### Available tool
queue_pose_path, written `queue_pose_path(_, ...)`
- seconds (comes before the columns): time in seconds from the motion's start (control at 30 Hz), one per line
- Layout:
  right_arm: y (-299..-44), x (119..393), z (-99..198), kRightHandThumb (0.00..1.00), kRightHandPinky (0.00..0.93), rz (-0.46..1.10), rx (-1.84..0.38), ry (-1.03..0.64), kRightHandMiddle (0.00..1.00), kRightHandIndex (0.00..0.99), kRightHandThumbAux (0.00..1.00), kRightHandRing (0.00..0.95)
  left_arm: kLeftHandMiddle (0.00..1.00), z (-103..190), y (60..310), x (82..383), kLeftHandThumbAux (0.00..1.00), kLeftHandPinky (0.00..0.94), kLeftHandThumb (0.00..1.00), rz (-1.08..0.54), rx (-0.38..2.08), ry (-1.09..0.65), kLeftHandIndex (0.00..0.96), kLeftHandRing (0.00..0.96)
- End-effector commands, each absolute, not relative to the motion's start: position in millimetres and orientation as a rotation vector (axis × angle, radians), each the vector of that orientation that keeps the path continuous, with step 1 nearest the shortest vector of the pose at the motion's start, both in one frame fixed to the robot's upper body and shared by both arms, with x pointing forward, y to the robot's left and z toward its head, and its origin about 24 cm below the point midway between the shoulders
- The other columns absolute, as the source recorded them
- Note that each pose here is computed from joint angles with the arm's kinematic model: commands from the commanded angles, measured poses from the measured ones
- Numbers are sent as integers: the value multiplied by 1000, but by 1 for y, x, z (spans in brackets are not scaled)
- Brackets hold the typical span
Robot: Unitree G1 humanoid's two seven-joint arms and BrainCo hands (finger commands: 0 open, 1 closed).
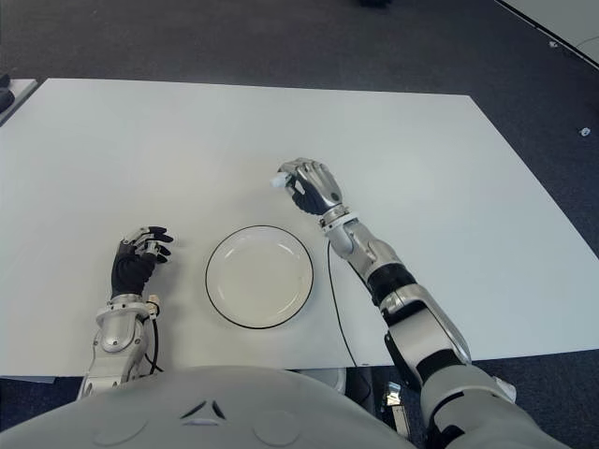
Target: Put the toothpaste on the table into the plate.
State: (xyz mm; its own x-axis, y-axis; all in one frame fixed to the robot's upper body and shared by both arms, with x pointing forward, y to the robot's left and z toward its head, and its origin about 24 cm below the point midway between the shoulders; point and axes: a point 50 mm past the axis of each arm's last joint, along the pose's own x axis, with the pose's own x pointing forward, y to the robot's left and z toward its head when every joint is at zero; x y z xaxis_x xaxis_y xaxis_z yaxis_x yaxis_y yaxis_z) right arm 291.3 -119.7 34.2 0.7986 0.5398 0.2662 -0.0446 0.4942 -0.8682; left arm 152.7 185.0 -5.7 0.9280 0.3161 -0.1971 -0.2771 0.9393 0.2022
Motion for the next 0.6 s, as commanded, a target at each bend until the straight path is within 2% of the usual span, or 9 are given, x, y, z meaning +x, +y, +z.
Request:
queue_pose_path(0.03, -119, 278, 36, 846, 877, 428, -991, -585, 553, 400, 680, 865, 484, -8, 184, 153, 684, 575, 832, 304, 178, 238, 400, 591)
queue_pose_path(0.17, -109, 257, 35, 847, 881, 512, -942, -632, 554, 400, 679, 873, 484, -8, 183, 153, 684, 577, 832, 307, 177, 237, 400, 590)
queue_pose_path(0.3, -104, 248, 33, 849, 883, 573, -917, -674, 554, 399, 679, 879, 484, -8, 183, 153, 684, 581, 832, 308, 178, 237, 400, 592)
queue_pose_path(0.6, -90, 225, 32, 848, 885, 710, -998, -873, 554, 402, 678, 883, 486, -8, 182, 153, 684, 583, 832, 303, 170, 237, 400, 596)
